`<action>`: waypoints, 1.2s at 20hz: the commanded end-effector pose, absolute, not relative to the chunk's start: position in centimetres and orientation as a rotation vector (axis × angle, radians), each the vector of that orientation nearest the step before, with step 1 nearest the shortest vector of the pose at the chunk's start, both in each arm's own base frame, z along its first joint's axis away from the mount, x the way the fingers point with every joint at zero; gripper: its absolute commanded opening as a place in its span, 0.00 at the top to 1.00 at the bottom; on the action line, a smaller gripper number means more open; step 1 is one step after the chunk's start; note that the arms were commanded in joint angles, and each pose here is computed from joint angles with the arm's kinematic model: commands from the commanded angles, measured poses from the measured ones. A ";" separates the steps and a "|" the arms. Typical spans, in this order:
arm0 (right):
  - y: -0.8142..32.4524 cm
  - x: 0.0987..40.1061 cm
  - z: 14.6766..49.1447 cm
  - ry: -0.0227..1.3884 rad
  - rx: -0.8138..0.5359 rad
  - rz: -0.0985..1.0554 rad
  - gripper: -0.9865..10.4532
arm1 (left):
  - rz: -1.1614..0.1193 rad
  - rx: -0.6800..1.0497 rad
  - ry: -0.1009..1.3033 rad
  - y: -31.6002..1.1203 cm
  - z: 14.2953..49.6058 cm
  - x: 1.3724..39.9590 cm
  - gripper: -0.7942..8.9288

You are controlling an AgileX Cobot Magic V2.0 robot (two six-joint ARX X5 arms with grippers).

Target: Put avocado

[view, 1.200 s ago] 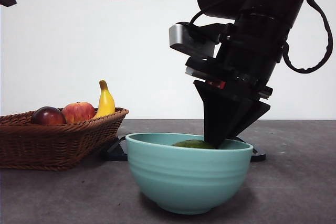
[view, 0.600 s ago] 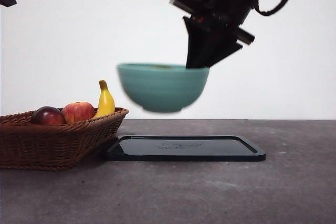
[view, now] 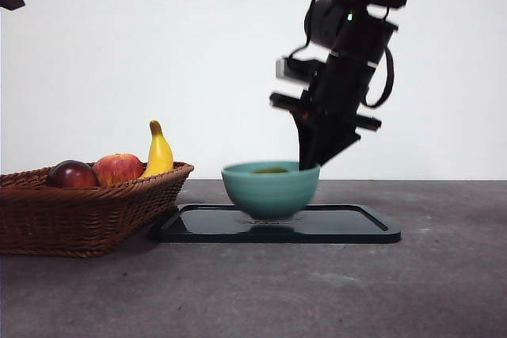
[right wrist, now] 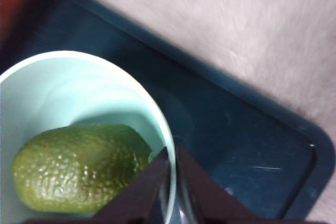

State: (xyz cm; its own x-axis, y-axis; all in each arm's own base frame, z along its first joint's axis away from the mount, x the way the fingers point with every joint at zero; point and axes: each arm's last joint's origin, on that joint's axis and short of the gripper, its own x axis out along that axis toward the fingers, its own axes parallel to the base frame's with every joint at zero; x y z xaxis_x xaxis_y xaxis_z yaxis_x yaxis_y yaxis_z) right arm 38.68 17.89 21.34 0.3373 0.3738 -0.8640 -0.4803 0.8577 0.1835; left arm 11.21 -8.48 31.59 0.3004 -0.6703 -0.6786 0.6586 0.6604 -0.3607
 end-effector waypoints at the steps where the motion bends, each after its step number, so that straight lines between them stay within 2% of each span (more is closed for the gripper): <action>1: 18.4 39.5 20.6 1.092 -0.105 0.564 0.91 | -0.897 0.000 0.896 -8.6 31.8 11.3 0.60; 6: 18.5 39.4 20.3 1.109 -0.106 0.559 0.88 | -0.897 0.000 0.895 -8.6 31.8 11.3 0.60; 8: 18.4 39.3 20.5 1.121 -0.098 0.550 0.75 | -0.897 0.000 0.896 -8.6 31.8 11.3 0.60; 10: 18.2 39.0 21.8 1.112 -0.097 0.550 0.72 | -0.897 0.000 0.896 -8.6 31.8 11.3 0.60; 14: 17.2 37.0 27.4 1.009 -0.084 0.535 0.72 | -0.897 0.000 0.895 -8.6 31.8 11.3 0.60; 19: 15.9 29.5 36.0 0.910 -0.101 0.597 0.72 | -0.899 0.004 0.892 -8.6 31.8 11.3 0.60; 21: 15.5 26.3 38.3 0.890 -0.117 0.631 0.72 | -0.899 0.003 0.893 -8.6 31.8 11.3 0.60; 24: 14.7 22.1 40.0 0.851 -0.158 0.636 0.72 | -0.899 0.003 0.892 -8.6 31.8 11.3 0.60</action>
